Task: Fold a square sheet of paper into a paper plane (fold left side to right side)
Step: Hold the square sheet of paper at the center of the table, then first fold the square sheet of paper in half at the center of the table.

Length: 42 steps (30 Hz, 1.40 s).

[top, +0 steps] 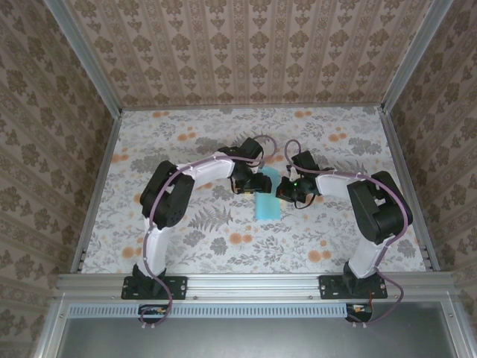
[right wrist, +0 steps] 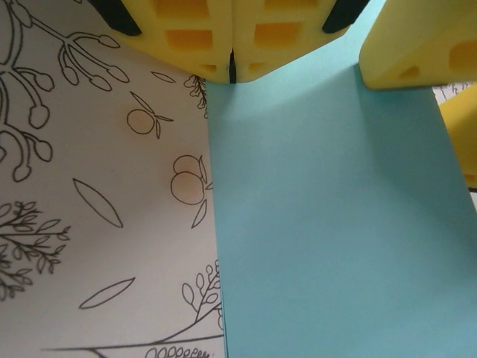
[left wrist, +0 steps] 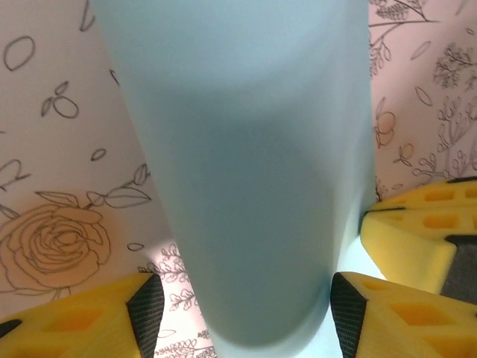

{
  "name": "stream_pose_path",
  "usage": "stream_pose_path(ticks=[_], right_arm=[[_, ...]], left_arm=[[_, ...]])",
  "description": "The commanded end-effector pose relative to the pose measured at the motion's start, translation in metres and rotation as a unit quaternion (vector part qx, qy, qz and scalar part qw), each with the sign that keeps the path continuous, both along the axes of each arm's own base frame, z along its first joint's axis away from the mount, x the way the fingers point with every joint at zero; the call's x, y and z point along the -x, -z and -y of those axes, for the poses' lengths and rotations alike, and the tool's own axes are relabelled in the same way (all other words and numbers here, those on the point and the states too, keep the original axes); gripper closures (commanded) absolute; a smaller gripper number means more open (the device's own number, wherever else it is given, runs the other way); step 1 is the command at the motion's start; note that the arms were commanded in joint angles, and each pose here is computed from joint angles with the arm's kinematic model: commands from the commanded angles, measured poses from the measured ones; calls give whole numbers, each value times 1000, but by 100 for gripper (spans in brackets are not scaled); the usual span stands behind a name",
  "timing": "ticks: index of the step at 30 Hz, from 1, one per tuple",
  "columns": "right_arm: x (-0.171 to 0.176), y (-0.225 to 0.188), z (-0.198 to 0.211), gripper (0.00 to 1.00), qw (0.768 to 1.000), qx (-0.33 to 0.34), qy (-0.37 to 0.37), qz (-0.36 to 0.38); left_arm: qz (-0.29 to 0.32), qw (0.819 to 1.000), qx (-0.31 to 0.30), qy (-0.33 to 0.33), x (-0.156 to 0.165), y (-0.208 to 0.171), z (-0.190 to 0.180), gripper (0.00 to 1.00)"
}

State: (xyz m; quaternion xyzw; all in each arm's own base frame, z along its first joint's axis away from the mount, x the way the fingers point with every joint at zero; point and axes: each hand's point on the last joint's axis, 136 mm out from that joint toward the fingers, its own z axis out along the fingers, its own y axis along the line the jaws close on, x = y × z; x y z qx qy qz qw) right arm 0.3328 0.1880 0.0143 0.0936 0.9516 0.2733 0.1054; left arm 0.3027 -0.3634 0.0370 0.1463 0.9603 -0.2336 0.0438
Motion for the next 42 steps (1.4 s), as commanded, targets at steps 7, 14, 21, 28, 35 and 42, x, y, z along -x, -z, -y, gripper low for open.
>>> stream_pose_path(ticks=[7,14,21,28,35,42], right_arm=[[24,32,13,96,997,52,-4,-59],[23,31,12,96,997,51,-6,-57],[25,31,14,96,996,58,-9,-61],[26,31,16,96,996,66,-12,-65],[29,34,19,96,994,75,-17,-73],[33,36,22,97,993,85,-20,-81]], left_arm=[[70,995,76,7,-2,-58,3,41],[31,987,155,30,9,-55,28,72],[3,988,149,30,12,-28,32,80],[-11,993,113,22,15,2,19,85],[-16,995,93,18,15,19,8,88],[-19,997,71,10,16,30,-7,89]])
